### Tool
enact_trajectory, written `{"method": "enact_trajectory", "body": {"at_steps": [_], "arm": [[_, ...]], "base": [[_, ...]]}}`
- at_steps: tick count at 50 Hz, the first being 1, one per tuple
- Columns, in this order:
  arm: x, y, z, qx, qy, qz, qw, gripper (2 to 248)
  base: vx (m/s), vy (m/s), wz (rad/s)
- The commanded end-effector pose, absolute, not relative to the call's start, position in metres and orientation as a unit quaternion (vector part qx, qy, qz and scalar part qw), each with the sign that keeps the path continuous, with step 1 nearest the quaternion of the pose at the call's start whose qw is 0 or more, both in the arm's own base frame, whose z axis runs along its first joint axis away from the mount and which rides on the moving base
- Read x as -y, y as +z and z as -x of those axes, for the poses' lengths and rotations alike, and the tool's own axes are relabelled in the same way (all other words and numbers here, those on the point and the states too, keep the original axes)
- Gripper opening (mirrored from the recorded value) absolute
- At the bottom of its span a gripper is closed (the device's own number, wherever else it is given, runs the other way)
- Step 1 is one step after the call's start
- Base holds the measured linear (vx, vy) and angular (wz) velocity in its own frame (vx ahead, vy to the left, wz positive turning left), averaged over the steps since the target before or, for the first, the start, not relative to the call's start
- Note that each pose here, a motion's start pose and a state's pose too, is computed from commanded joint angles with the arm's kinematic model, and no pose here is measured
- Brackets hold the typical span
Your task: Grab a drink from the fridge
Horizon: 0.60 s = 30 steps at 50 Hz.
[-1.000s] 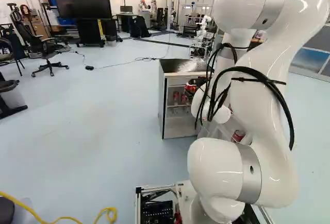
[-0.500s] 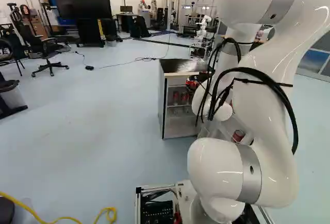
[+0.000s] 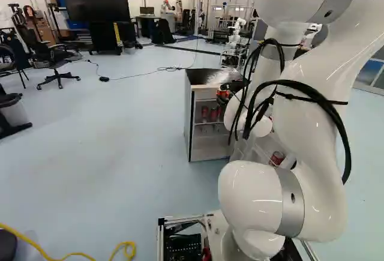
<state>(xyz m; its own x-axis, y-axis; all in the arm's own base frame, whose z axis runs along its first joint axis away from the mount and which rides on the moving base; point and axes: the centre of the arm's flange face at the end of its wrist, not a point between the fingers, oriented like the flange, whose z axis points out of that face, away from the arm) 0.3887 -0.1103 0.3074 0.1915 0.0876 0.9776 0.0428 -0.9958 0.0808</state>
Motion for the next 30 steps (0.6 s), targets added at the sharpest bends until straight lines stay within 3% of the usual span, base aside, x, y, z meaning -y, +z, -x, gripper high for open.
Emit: {"method": "enact_trajectory", "body": {"at_steps": [30], "arm": [[0.112, 0.332, -0.404, -0.055, 0.640, -0.766, 0.028, 89]], "base": [[0.000, 0.000, 0.000]]}}
